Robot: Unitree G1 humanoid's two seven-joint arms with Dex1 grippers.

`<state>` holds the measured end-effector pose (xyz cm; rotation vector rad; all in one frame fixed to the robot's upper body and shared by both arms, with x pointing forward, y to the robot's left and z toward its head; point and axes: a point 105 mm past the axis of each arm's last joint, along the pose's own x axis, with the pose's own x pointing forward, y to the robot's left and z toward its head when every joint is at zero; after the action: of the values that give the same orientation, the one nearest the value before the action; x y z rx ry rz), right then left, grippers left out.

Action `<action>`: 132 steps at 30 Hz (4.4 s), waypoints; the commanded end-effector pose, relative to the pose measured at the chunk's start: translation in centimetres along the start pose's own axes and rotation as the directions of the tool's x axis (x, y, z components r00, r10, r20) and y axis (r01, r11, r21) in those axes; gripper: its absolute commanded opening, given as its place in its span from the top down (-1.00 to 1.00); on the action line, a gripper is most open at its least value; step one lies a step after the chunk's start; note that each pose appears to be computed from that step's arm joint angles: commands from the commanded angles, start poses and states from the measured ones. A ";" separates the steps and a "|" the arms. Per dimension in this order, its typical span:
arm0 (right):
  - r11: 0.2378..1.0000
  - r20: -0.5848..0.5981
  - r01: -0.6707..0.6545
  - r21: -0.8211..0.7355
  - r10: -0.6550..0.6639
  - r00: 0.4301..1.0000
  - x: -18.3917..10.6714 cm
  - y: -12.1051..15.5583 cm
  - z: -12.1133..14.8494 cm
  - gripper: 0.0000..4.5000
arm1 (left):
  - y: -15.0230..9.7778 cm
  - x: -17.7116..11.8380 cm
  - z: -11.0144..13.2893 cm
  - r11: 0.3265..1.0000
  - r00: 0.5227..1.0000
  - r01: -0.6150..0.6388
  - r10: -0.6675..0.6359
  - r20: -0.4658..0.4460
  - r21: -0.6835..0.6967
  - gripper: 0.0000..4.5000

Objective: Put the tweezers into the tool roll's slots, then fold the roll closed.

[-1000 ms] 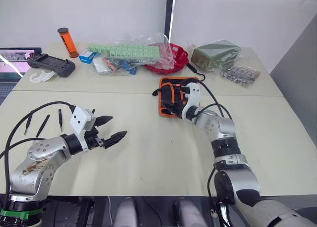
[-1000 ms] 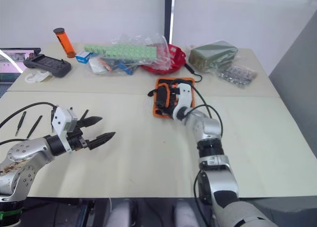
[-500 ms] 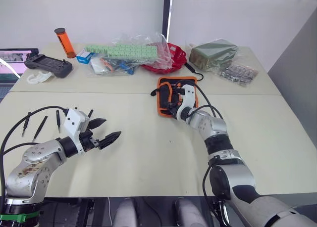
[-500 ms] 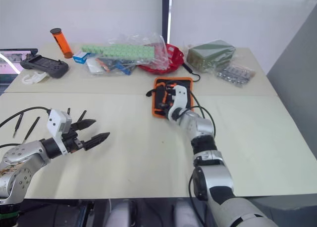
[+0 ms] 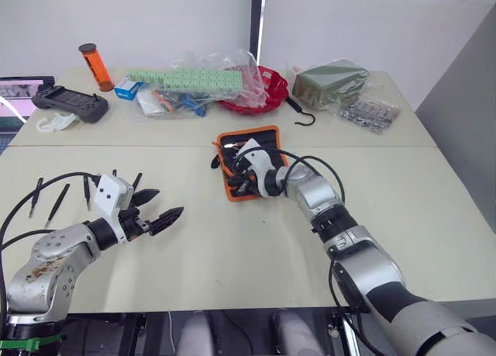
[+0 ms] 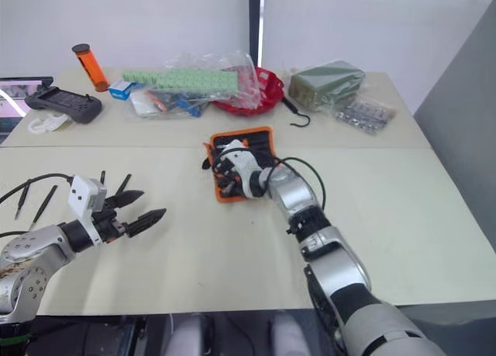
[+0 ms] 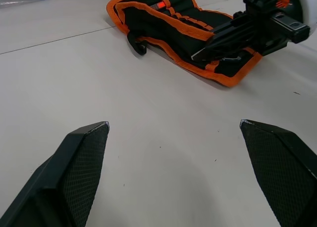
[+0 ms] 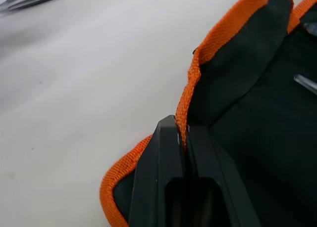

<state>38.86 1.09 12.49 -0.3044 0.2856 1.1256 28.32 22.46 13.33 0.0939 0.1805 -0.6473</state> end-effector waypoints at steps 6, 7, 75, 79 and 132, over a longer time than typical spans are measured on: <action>0.975 0.000 -0.212 -0.065 0.212 0.977 -2.0 4.4 1.1 0.99 | -0.4 -0.3 0.1 1.000 1.000 0.009 -0.009 0.020 0.022 -1.00; 0.971 -0.011 -0.228 -0.069 0.228 0.974 -2.3 4.8 0.9 0.99 | -0.4 -0.3 0.0 1.000 1.000 0.013 -0.013 0.015 0.021 -1.00; 0.999 0.060 -0.043 0.017 0.042 0.997 -7.4 5.0 1.4 0.00 | -0.2 13.3 6.3 0.400 0.742 0.667 -0.438 -0.508 0.629 1.00; 0.997 0.041 0.022 0.072 -0.025 0.999 -7.5 4.8 0.6 0.23 | -0.1 13.2 6.3 0.402 0.735 0.674 -0.442 -0.514 0.620 1.00; 0.846 -0.028 -0.157 0.510 0.199 0.980 -3.5 10.0 -5.8 1.00 | -0.2 9.5 8.2 0.677 0.729 0.683 -0.657 -0.193 0.273 -0.88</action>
<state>28.70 0.08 8.80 0.1267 0.6139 1.1659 37.00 16.28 18.24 0.4542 0.2270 -1.4134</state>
